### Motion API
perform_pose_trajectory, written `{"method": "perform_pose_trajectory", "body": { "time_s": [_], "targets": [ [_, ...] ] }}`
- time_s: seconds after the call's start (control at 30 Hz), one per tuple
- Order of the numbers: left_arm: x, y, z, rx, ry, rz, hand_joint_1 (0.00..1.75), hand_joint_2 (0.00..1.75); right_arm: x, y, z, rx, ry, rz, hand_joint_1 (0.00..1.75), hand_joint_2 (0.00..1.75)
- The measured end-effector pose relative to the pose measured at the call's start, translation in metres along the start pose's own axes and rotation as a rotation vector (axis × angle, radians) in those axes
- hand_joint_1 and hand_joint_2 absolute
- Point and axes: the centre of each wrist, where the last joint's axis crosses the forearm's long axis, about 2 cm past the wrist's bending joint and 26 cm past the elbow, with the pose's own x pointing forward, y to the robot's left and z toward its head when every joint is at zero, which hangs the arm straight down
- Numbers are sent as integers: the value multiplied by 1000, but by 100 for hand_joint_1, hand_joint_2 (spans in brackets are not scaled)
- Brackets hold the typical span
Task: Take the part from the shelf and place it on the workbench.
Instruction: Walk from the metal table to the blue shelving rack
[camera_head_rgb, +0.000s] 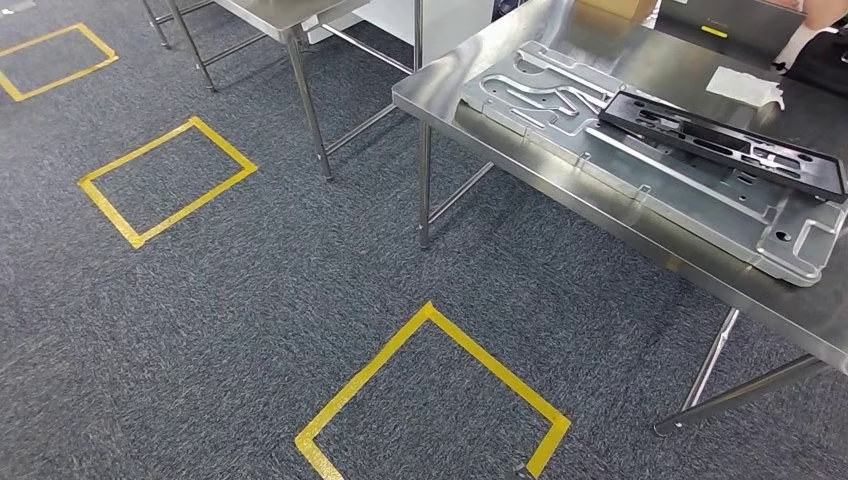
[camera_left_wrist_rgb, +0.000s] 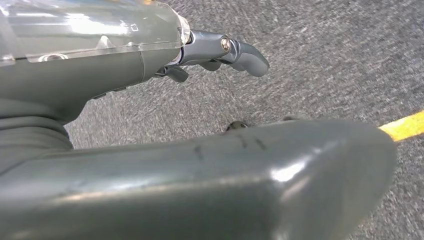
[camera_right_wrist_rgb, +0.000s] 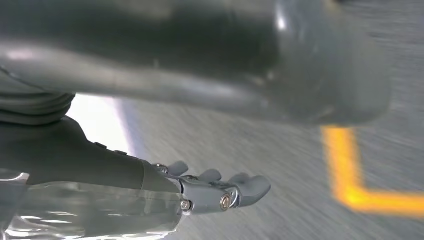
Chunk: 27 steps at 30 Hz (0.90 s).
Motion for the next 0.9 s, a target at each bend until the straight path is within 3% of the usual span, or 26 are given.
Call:
{"method": "perform_pose_trajectory", "body": {
  "time_s": [0.23,0.47,0.9],
  "targets": [
    [1,12,-5,-8,-26,-27,0,0,-28,14,9,119,295,-206,0,0],
    [4,22,-10,-47,-72,-92,0,0,-31,15,10,108,295,-330,0,0],
    [10,34,-15,-67,-99,-192,0,0,-37,24,16,103,370,-414,0,0]
  ]
}}
